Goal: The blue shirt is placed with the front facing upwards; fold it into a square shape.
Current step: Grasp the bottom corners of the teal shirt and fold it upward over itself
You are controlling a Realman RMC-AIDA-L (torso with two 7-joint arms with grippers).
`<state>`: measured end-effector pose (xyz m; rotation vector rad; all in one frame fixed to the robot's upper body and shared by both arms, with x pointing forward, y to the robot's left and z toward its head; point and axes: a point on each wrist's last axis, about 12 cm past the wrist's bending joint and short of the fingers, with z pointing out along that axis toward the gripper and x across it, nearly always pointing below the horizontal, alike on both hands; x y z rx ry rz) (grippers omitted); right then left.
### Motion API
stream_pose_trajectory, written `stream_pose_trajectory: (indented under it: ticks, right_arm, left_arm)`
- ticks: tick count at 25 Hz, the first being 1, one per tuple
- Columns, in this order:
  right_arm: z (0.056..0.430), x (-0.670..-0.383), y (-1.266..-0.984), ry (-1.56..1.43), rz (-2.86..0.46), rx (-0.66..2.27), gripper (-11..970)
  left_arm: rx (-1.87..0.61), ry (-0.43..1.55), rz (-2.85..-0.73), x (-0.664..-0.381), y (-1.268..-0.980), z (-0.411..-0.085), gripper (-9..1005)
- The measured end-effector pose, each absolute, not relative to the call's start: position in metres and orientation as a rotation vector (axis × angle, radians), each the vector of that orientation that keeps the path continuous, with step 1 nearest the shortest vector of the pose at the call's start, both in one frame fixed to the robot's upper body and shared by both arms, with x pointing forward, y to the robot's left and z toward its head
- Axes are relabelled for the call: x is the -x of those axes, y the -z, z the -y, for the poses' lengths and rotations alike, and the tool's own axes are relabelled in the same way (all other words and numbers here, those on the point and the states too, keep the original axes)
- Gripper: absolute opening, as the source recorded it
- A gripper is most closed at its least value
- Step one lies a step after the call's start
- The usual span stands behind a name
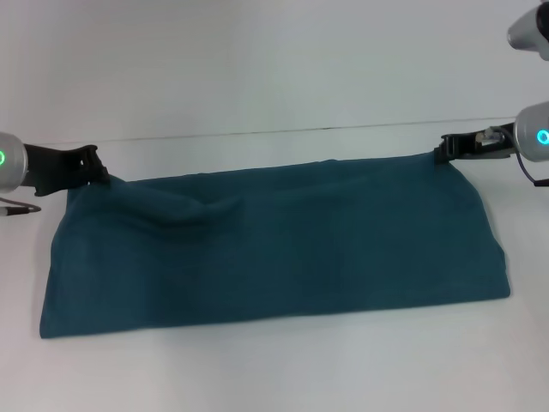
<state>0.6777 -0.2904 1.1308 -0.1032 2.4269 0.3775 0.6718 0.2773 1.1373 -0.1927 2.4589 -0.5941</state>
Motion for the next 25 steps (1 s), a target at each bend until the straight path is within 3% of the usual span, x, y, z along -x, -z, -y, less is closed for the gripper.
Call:
stream_pose_trajectory:
  ticks: [13,25]
  right_arm:
    - [0.281,-0.697,-1.147,-0.276,-2.355,0.113,19]
    - [0.275,-0.699,-1.132,-0.190,-2.339,0.127,20]
  left_arm:
    - [0.183,0.557,-2.378,-0.689,-1.151,-0.266,35]
    - [0.189,0.506,-2.360,-0.693,-1.143,-0.261,50]
